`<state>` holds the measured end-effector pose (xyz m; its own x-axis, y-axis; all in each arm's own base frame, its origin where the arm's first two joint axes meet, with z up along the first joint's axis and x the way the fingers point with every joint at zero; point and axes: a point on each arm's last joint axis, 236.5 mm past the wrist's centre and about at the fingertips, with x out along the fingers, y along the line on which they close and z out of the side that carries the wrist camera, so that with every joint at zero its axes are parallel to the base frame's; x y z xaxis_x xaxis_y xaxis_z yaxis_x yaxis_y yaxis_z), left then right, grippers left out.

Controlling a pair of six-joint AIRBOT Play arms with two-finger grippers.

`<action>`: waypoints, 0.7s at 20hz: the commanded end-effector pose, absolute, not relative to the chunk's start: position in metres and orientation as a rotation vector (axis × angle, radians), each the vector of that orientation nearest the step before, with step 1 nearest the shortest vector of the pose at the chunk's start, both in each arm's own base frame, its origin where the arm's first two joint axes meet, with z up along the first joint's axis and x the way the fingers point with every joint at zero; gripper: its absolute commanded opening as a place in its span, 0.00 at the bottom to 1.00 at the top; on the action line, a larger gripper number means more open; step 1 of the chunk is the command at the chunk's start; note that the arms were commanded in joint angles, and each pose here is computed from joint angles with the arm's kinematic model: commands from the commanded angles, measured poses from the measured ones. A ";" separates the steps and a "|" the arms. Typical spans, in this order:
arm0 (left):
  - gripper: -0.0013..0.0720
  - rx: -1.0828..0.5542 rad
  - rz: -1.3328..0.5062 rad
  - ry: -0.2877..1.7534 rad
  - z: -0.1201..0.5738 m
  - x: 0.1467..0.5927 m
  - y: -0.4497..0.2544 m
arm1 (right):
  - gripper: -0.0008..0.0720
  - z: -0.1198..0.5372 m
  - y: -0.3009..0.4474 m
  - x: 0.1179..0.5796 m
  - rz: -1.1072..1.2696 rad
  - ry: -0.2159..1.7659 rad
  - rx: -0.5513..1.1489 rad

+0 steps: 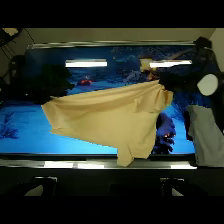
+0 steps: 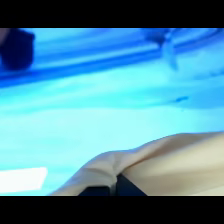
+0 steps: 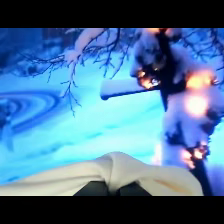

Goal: Fold the shirts.

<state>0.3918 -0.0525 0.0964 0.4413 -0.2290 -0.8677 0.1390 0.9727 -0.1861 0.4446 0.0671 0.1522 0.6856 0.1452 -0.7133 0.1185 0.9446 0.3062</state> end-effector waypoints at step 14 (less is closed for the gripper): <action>0.73 -0.405 -0.142 1.375 0.023 0.421 0.049 | 0.76 0.052 0.081 0.436 0.012 1.145 0.331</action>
<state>0.4519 0.0009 0.0165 0.2712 -0.3273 -0.9051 -0.0305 0.9370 -0.3480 0.4688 0.1138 0.0577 0.5122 0.3124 -0.8000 0.2007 0.8622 0.4652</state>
